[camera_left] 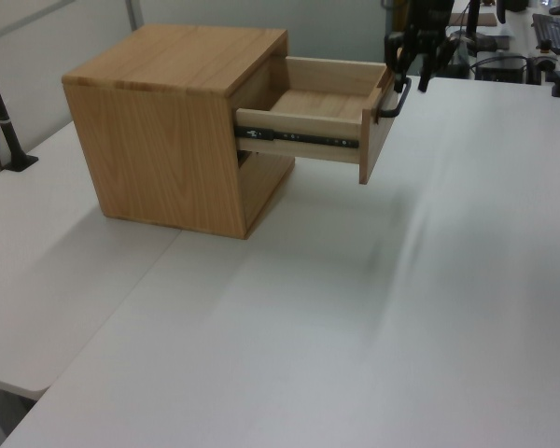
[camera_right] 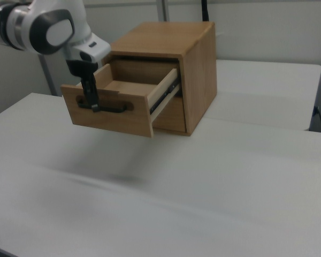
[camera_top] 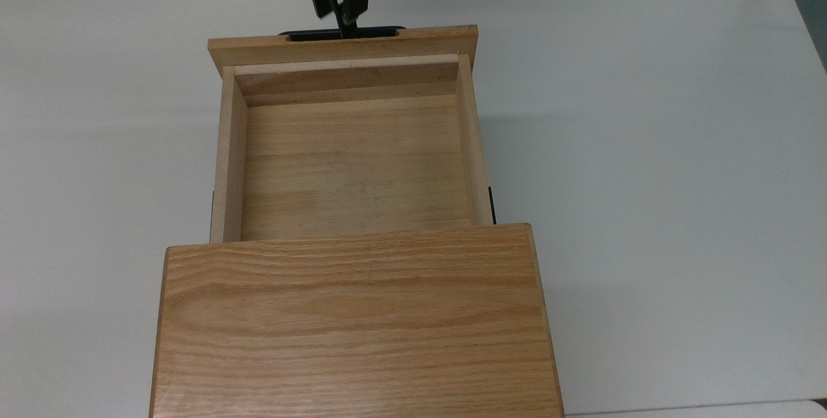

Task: Open the drawer by sliding it

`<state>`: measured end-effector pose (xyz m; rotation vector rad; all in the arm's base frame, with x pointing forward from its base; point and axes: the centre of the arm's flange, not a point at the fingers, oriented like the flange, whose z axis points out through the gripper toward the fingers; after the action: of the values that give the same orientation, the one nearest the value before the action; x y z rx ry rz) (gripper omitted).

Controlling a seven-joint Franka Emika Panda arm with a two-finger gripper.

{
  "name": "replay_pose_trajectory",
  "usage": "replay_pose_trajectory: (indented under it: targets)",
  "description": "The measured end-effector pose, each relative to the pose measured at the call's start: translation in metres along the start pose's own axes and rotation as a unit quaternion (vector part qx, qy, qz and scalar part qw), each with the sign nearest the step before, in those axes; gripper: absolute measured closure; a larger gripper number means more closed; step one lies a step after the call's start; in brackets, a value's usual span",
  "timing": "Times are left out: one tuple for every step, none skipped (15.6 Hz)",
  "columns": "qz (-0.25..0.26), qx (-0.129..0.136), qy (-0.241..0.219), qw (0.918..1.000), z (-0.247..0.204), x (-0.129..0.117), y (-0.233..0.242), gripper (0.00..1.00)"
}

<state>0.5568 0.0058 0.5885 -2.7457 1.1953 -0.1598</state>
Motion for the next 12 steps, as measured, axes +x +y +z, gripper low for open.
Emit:
replay_pose_trajectory:
  targets:
    - [-0.006,0.004,0.003,1.0000,-0.013,-0.002,0.001,0.33]
    - [-0.012,0.005,0.005,0.9999,-0.027,-0.005,0.002,0.23]
    - [-0.019,0.006,0.006,0.9998,-0.040,-0.007,0.003,0.12]
    - [-0.029,0.006,0.008,0.9995,-0.053,-0.009,0.004,0.02]
    - [-0.046,0.007,0.011,0.9989,-0.065,-0.011,0.004,0.00]
    - [-0.077,0.006,0.013,0.9970,-0.075,-0.012,0.006,0.00]
    - [-0.119,0.000,0.012,0.9929,-0.082,-0.014,0.010,0.00]
    - [-0.163,-0.010,0.009,0.9866,-0.087,-0.016,0.013,0.00]
    - [-0.206,-0.025,0.008,0.9782,-0.091,-0.017,0.017,0.00]
    - [-0.245,-0.043,0.010,0.9685,-0.093,-0.016,0.021,0.00]
    - [-0.284,-0.061,0.014,0.9569,-0.092,-0.014,0.024,0.00]
    - [-0.320,-0.078,0.016,0.9440,-0.090,-0.011,0.025,0.00]
